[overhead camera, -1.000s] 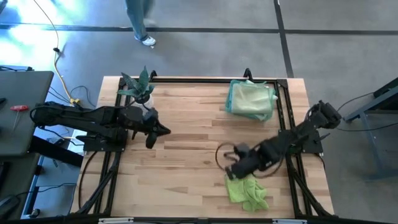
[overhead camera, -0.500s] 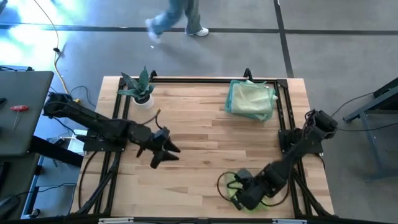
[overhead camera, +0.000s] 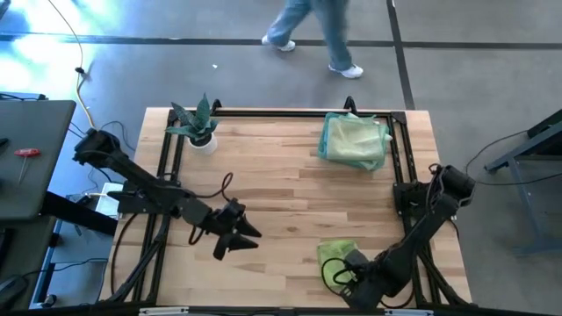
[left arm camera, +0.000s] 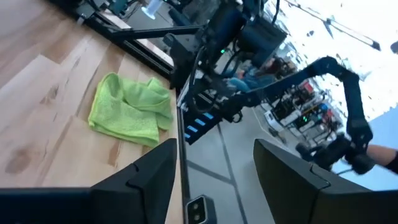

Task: Fold microfiber towels
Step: Fold the light green microfiber cloth

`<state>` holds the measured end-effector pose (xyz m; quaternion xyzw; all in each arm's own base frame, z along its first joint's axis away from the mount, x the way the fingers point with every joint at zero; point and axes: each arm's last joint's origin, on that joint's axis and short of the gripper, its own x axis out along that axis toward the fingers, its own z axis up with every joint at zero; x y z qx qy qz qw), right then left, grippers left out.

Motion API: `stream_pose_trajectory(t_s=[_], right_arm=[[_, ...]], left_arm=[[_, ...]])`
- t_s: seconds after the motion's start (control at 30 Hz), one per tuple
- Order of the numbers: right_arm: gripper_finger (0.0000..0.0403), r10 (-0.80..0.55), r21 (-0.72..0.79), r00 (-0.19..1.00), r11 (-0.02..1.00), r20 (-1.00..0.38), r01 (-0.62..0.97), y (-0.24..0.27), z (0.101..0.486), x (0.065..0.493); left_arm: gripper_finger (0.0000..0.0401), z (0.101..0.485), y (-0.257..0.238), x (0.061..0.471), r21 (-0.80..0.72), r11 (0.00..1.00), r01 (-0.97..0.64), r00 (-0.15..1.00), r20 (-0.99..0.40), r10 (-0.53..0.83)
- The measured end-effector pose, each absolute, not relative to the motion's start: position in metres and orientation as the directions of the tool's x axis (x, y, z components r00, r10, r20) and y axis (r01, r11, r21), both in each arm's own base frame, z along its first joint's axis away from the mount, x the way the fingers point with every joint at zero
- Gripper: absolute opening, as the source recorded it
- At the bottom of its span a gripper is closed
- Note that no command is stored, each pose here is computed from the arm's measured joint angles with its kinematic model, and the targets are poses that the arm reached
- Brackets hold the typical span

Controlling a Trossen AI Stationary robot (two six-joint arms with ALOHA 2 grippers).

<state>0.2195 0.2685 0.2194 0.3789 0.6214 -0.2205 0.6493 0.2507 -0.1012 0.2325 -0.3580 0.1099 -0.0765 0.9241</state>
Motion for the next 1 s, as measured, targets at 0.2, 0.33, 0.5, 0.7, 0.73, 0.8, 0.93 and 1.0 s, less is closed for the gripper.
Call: stream_pose_trajectory(t_s=[0.2,0.33,0.5,0.7,0.73,0.8,0.93,1.0], right_arm=[[0.0196,0.112,0.148,0.097,0.696,-0.989,0.702,0.267,0.205,0.223],[0.0191,0.111,0.148,0.097,0.736,-0.989,0.661,0.270,0.194,0.230],[0.0182,0.094,0.122,0.077,0.757,-0.993,0.642,0.271,0.184,0.233],[0.0165,0.165,0.154,0.037,0.780,-0.986,0.606,0.280,0.175,0.235],[0.0160,0.168,0.154,0.034,0.783,-0.985,0.602,0.280,0.174,0.235],[0.0149,0.164,0.150,0.031,0.789,-0.986,0.596,0.281,0.173,0.234],[0.0114,0.147,0.128,0.019,0.781,-0.989,0.611,0.280,0.173,0.232],[0.0088,0.145,0.125,0.018,0.771,-0.989,0.624,0.280,0.173,0.232]], left_arm=[[0.0202,0.232,-0.115,0.245,-0.704,0.709,0.045,0.971,-0.137,-0.198],[0.0202,0.235,-0.123,0.241,-0.713,0.699,0.054,0.977,-0.107,-0.185],[0.0202,0.237,-0.130,0.237,-0.716,0.697,0.049,0.982,-0.092,-0.163],[0.0202,0.237,-0.134,0.235,-0.724,0.688,0.037,0.985,-0.089,-0.146],[0.0202,0.237,-0.134,0.235,-0.725,0.688,0.037,0.985,-0.089,-0.146],[0.0202,0.237,-0.134,0.234,-0.729,0.684,0.033,0.986,-0.088,-0.142],[0.0202,0.237,-0.134,0.234,-0.728,0.685,0.023,0.988,-0.088,-0.127],[0.0202,0.237,-0.134,0.234,-0.729,0.685,0.023,0.988,-0.088,-0.126]])
